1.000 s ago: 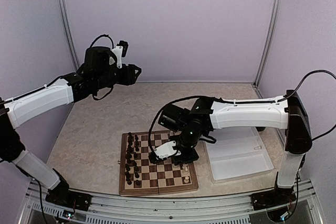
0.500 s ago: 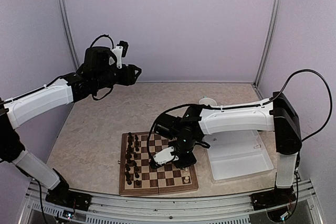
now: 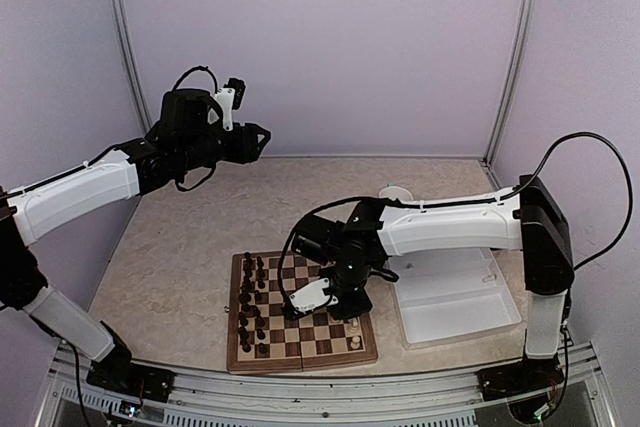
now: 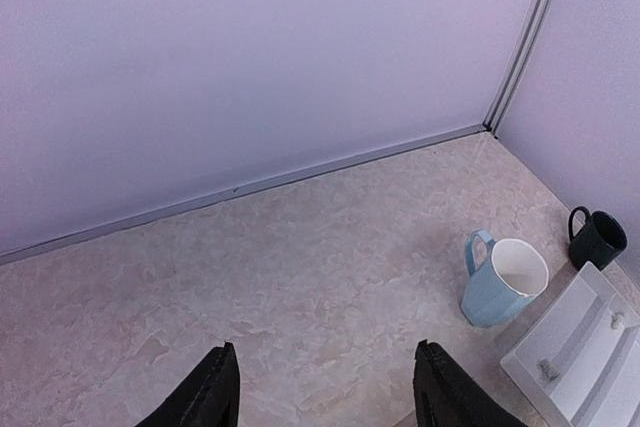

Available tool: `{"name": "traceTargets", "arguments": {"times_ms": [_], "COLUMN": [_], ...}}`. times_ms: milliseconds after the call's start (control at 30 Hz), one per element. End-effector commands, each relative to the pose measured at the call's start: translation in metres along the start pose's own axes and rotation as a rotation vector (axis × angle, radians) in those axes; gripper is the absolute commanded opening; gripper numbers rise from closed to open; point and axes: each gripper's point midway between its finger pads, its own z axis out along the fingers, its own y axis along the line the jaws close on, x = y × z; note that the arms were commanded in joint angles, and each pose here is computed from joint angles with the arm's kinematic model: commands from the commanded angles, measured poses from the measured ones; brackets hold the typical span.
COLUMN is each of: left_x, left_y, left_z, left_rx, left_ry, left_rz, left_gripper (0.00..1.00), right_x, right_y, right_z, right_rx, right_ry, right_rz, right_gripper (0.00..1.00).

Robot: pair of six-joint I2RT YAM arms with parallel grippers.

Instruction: Set up the chess pieces on the board

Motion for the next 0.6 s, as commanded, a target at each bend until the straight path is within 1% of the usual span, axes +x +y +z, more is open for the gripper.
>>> {"name": "traceTargets", "arguments": {"times_ms": [0,100,300,367,467,500,567], "left_x": [-0.011,-0.011,-0.009,-0.009,-0.009,-0.009,-0.008], "left_y": [-0.005,-0.005,-0.006,-0.006,-0.006,-0.007,-0.011], "left_z": [-0.007,-0.007,-0.005,-0.006,-0.006,-0.006,-0.006], "left_rx": [0.022,0.025,0.029,0.029,0.028,0.032,0.048], "left_ry": [-0.022,-0.020,-0.015,-0.015,-0.015,-0.016,-0.022], "left_rz": [-0.002,-0.003,-0.004,-0.005,-0.002,-0.001,0.002], "left_gripper": [0.59,0.59,0.60,0.60,0.60,0.60,0.59], "right_x": [-0.013,-0.020,-0.025,-0.030,-0.036,-0.033,-0.013], "right_y": [0.003,0.001,0.001,0.001,-0.008,-0.015,-0.038], "right_z": [0.000,-0.009,-0.021,-0.036,-0.073,-0.087,-0.112], "right_rx": [-0.005,-0.002,0.001,0.007,0.041,0.051,0.077], "right_ry": [-0.025,-0.055,-0.080,-0.116,-0.210,-0.246,-0.313], "right_rz": [-0.004,-0.003,-0.005,-0.010,-0.004,0.017,0.100], "right_gripper": [0.19,0.23,0.26,0.26,0.27,0.27,0.28]}}
